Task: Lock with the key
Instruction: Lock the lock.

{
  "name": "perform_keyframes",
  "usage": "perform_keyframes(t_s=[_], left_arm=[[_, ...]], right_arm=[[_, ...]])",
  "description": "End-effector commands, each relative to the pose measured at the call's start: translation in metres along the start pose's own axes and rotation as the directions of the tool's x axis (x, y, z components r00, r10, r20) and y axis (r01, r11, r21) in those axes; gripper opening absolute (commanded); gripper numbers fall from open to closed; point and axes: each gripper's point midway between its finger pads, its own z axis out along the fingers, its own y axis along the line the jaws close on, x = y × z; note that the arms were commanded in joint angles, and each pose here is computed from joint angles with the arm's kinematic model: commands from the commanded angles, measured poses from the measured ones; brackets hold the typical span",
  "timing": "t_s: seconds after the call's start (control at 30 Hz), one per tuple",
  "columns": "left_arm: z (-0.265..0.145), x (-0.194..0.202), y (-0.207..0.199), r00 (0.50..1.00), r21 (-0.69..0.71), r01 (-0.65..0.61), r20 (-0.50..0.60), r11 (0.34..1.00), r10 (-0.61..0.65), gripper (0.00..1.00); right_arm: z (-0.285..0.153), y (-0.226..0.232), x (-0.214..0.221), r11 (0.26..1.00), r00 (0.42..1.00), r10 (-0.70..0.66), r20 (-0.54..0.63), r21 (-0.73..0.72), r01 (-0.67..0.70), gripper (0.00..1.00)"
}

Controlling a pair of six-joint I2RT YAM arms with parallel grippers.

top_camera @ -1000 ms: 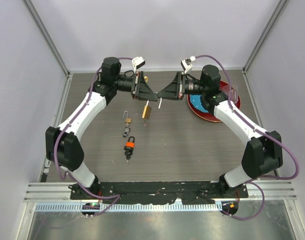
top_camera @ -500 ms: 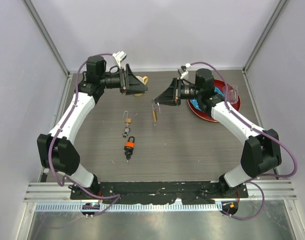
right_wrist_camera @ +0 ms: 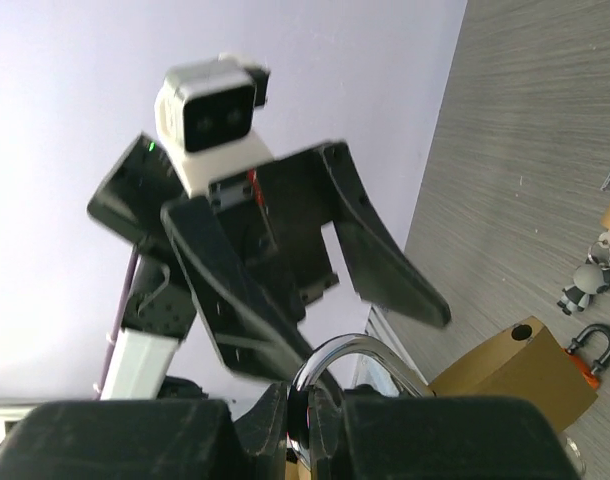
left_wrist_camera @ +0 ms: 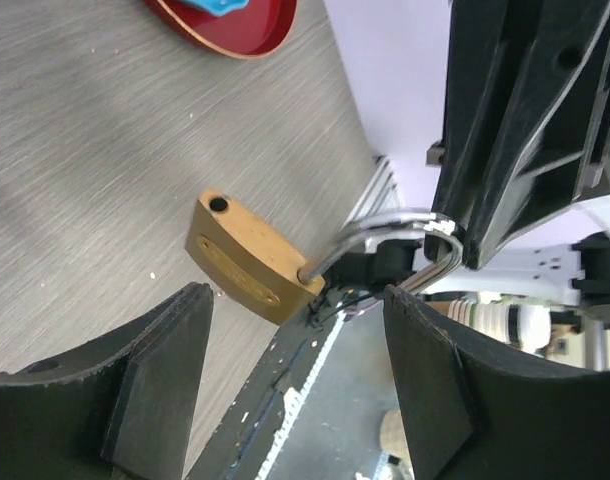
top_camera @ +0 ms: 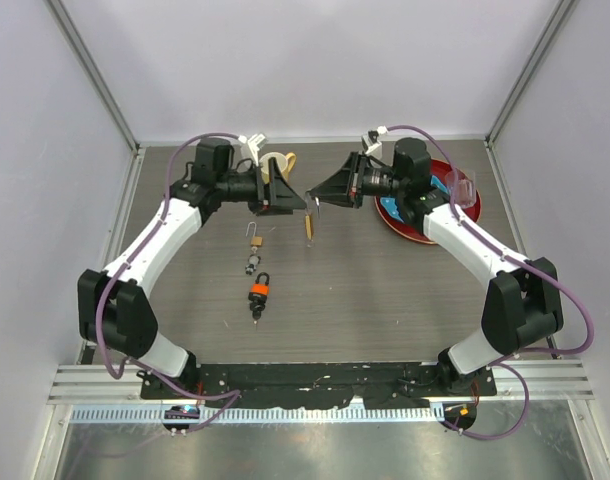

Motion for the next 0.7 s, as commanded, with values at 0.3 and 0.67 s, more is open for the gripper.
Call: perform_keyframes(t_s=[0.3,0.67], left_arm=[[-0.006,-0.004,-0.005,0.970,-0.237,-0.111,0.186,0.965,0.157,0.76],[0.005,-0.014,-0.013,0.941,-0.298,-0.153,0.249,0.942,0.231,0.74]], right_arm=[[-0.017,0.069,-0.039,0.986,0.976,-0.054,0.212,-0.143,0.086,0.02],[-0.019,0.080,-0.047,0.986,0.968,-0.033,0.250,-0.152,0.073,0.02]])
